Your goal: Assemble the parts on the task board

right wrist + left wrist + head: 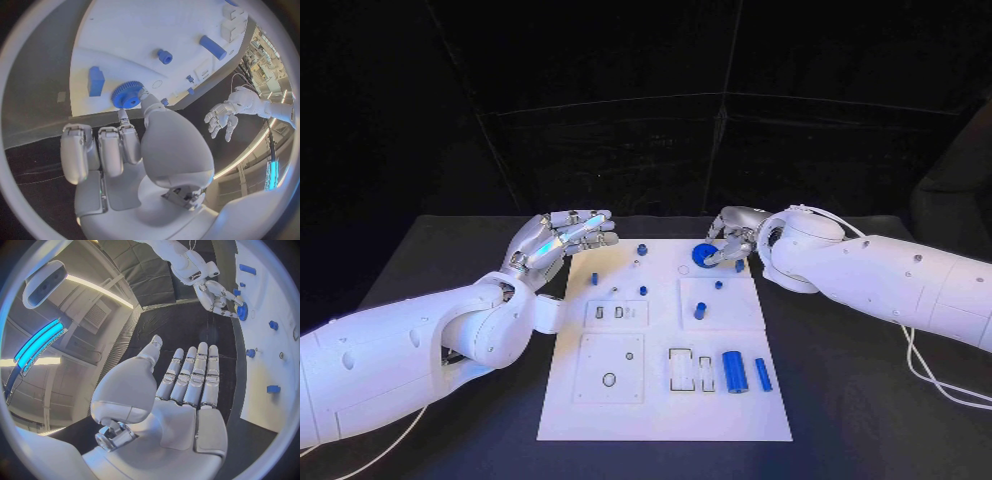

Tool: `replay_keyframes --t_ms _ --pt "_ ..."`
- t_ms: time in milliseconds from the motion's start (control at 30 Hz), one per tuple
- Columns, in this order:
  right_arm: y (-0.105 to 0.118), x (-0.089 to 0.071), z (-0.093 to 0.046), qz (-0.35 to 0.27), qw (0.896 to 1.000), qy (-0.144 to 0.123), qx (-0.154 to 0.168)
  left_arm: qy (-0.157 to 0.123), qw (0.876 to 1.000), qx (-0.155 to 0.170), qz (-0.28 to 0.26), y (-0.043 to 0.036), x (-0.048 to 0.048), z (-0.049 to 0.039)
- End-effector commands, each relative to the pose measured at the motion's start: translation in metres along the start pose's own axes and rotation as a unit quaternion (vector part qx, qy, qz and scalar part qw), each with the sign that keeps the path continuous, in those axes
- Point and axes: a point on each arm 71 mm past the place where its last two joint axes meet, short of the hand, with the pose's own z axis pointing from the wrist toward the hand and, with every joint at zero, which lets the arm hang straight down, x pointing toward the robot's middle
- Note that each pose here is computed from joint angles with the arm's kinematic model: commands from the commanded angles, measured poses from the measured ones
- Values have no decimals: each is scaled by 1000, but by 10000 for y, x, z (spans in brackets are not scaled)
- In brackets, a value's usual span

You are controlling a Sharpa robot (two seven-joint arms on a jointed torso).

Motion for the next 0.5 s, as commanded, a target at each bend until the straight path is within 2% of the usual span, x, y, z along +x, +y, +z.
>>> replay_keyframes --t_ms 33,500 --pt "10 6 10 -17 1000 11 0 7 1000 4 -3 -12 16 8" --pt "47 5 34 -34 999 3 -5 8 1000 3 -4 -8 17 12"
